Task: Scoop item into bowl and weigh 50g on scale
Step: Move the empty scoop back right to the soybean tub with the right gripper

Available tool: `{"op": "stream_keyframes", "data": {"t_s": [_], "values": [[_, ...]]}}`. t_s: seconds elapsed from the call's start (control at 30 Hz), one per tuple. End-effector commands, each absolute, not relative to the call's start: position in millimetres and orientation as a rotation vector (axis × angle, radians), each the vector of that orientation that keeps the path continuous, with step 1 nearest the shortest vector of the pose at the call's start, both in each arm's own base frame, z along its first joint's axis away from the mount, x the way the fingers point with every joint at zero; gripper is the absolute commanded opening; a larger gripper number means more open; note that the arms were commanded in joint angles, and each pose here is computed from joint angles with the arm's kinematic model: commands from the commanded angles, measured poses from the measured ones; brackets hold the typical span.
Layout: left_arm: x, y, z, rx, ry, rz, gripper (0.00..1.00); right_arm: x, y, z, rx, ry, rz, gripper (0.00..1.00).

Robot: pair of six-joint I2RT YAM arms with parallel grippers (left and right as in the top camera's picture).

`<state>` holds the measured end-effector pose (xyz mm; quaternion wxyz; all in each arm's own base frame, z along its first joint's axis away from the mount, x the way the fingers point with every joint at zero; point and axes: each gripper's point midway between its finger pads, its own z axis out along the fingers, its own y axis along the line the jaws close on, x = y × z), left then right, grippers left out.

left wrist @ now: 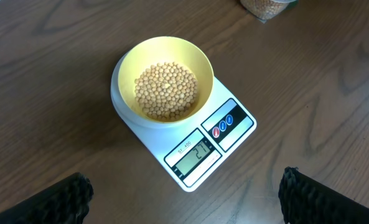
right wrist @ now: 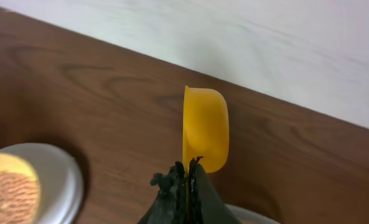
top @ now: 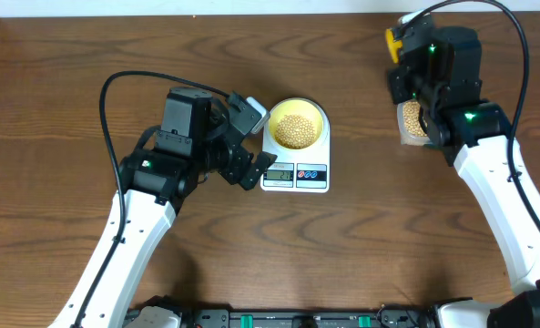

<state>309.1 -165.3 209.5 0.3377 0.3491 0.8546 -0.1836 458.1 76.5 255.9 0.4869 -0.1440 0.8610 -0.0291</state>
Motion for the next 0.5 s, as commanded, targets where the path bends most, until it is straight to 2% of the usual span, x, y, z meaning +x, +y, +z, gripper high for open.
{"op": "stream_keyframes", "data": {"t_s": [0.0,0.47], "values": [[308.7,-162.4,207.8,0.917,2.229,-0.461,0.98,456.8,50.3,263.1,-0.222,2.097,-0.194,0.01],[308.7,-162.4,207.8,0.917,2.229,-0.461,0.97,440.4,3.6,241.6,0.096,2.209,-0.253,0.01]]}}
